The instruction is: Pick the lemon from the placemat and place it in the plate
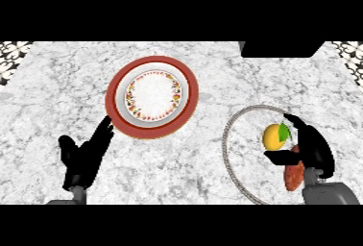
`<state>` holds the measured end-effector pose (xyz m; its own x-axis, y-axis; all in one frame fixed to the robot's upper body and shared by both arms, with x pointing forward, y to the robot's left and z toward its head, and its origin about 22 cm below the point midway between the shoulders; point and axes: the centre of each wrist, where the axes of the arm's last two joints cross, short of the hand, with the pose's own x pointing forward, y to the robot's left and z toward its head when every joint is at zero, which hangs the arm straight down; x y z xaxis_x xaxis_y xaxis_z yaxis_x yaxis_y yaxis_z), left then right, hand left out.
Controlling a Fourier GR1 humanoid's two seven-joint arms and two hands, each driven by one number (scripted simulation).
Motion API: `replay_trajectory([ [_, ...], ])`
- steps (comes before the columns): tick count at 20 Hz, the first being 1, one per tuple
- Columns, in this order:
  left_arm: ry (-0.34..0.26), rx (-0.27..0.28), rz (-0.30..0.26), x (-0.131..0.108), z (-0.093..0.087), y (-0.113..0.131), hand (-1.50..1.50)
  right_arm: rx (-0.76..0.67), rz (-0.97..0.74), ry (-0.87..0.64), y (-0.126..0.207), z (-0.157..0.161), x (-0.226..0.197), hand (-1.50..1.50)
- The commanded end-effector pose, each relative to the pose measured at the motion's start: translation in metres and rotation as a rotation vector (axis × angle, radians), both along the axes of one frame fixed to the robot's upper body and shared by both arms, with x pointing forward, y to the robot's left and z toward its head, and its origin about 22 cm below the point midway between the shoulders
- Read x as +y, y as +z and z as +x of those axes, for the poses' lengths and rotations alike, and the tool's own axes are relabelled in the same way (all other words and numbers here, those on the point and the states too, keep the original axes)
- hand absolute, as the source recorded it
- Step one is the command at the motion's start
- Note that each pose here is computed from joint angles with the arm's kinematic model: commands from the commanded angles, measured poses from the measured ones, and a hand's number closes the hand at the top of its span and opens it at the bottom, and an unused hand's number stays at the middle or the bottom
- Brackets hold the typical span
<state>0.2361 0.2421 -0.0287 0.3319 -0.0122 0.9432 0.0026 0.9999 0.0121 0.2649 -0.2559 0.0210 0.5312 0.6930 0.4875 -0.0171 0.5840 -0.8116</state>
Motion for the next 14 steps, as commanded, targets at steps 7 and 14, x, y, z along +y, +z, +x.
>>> replay_trajectory([
  [7,-0.006,0.041,-0.005,0.001,0.003,-0.012,0.0,-0.007,-0.115,0.072,-0.012,-0.005,-0.002,1.5],
  [14,-0.017,0.063,-0.017,0.0,-0.013,-0.001,0.0,-0.262,-0.134,0.07,0.021,-0.001,0.089,1.5],
])
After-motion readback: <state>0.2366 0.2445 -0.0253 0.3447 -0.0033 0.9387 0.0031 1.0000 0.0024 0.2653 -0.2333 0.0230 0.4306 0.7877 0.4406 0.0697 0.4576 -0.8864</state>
